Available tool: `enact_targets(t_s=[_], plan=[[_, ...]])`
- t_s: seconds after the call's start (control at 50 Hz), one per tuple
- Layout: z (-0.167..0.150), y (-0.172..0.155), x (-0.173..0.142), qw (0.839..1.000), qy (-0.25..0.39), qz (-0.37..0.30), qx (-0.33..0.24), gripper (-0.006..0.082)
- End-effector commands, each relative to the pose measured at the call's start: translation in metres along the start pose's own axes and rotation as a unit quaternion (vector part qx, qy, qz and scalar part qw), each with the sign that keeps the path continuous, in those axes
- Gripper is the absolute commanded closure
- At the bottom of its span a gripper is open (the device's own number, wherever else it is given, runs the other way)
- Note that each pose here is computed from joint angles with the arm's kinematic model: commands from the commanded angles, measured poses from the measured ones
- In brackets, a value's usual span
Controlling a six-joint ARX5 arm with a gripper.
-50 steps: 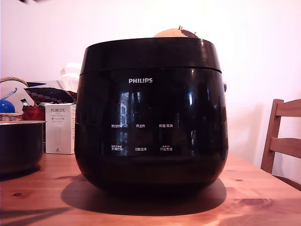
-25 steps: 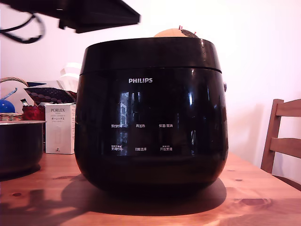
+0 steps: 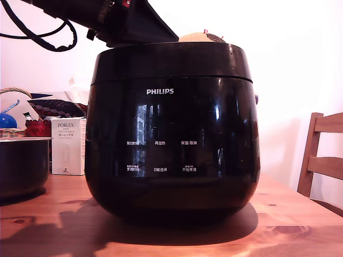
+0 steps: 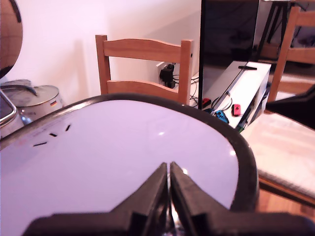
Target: Open the rice cooker by pressing the large metal button on the top of its lid with medium force
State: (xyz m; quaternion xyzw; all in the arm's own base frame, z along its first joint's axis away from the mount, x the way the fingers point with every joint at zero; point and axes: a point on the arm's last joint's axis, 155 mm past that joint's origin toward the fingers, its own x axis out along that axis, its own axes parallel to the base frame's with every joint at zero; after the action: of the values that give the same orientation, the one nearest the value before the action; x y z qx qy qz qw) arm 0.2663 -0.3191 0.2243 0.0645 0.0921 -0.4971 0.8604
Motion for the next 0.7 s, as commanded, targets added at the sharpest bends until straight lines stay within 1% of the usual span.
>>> enact_targets(t_s=[0.0,0.16,0.48,0.68], plan=[[-0.005,-0.001,0.002,1.000,0.008,-0.001,0.005,0.0786],[-0.012,0.001,0.002,1.000,0.023,0.005,0.003,0.0786],[-0.039,0.004,0.001,0.997,0.074,0.014,-0.005,0.0786],[-0.056,0.000,-0.002,0.994,0.109,0.009,-0.007,0.0786]])
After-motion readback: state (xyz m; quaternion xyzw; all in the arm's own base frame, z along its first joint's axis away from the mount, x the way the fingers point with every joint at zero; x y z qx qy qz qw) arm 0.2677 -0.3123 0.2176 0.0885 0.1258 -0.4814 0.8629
